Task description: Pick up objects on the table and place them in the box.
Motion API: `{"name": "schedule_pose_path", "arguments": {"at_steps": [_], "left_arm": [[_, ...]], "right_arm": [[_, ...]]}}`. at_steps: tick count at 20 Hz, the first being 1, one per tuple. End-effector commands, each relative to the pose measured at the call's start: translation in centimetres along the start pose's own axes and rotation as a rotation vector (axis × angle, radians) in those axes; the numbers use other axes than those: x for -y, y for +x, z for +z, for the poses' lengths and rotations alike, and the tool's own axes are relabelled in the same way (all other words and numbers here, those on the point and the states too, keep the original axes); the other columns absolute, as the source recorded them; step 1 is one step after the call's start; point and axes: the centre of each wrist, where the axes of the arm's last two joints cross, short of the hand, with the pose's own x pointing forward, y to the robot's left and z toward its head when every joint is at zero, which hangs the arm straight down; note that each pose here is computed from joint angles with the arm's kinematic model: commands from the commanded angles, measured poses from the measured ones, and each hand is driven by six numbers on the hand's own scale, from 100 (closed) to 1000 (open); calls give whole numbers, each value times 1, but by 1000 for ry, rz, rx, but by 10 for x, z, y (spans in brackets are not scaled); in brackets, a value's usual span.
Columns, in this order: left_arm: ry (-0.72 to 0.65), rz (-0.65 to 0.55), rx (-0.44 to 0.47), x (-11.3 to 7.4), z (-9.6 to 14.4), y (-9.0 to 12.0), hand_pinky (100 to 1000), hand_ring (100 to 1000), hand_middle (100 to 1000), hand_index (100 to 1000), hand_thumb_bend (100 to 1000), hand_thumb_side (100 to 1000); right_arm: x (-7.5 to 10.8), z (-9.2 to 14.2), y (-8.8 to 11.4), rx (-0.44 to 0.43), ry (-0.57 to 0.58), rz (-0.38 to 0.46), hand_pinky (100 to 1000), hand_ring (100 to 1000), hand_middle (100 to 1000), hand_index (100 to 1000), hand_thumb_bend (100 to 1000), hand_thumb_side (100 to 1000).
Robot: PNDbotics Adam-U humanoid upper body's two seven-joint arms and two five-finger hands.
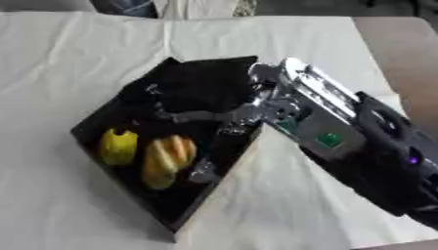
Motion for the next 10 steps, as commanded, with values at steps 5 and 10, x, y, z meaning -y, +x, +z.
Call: {"name": "schedule_pose_path", "arguments": {"at_steps": [5,10], "left_arm": [[-6,-2,29,-3,-5,5,840,782,757,872,385,516],[-5,-3,28,-3,-5,5,841,782,757,872,385,516]], "right_arm": [[8,6,-1,-33,-48,45,914,1000,893,921,372,566],[12,11,-4,-54,-128,37,896,1000,873,915,355,505]]}}
